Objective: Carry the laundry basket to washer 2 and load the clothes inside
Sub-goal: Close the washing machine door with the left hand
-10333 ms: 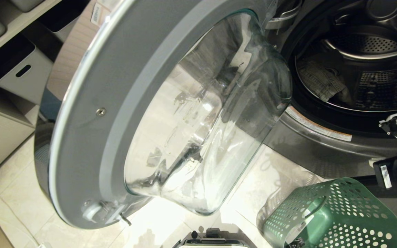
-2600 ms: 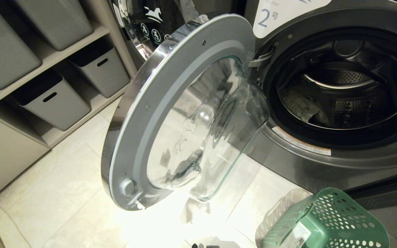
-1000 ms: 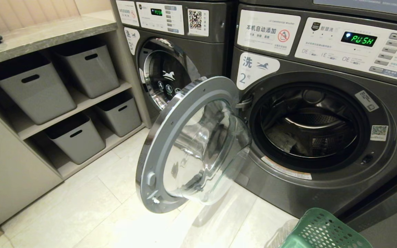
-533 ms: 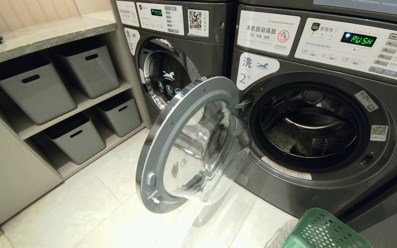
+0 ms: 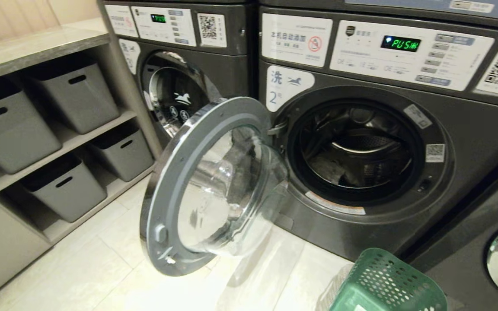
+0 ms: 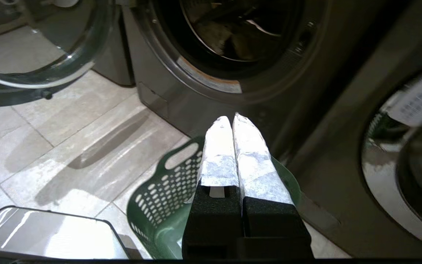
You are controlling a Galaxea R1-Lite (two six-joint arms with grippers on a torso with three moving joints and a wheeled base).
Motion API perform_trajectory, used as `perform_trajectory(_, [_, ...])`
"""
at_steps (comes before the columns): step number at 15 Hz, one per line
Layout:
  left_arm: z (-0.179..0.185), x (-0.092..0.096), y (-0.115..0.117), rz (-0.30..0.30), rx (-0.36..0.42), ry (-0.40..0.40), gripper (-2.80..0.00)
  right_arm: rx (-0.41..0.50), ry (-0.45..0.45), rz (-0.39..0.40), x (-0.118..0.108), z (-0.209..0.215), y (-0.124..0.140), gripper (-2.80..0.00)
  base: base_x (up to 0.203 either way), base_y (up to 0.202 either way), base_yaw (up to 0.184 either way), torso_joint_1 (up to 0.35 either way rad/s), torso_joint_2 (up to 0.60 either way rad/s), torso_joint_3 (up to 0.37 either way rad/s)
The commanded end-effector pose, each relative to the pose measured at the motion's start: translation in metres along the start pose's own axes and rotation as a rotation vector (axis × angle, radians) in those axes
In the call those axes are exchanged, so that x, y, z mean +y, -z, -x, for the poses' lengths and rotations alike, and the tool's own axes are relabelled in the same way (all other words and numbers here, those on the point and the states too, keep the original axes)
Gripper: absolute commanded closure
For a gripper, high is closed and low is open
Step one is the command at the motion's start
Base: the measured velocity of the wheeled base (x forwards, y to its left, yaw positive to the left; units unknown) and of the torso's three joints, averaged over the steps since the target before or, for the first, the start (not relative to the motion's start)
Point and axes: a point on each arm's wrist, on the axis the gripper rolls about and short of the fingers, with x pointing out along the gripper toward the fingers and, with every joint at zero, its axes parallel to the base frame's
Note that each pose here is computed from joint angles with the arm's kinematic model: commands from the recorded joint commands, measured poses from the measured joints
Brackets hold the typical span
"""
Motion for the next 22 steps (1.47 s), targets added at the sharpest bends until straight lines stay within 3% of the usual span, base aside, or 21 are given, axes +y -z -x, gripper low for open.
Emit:
perform_trajectory(1, [-0.0001, 0.0, 0.0, 0.0, 0.001, 0.0, 0.0, 0.0, -0.001, 0.001, 0.0, 0.0, 0.0, 0.0, 0.002, 0.009, -0.174, 0.002, 0.0, 0.0])
perform_trajectory(13, [-0.0001, 0.0, 0.0, 0.0, 0.001, 0.0, 0.0, 0.001, 0.0, -0.004, 0.0, 0.0, 0.0, 0.0, -0.001, 0.007, -0.17, 0.002, 0.0, 0.003])
perform_trajectory(22, [-0.0001, 0.0001, 0.0, 0.003, 0.001, -0.005, 0.0, 0.0, -0.001, -0.001, 0.0, -0.0001, -0.0002, 0.0, 0.0, 0.001, -0.011, 0.001, 0.0, 0.0])
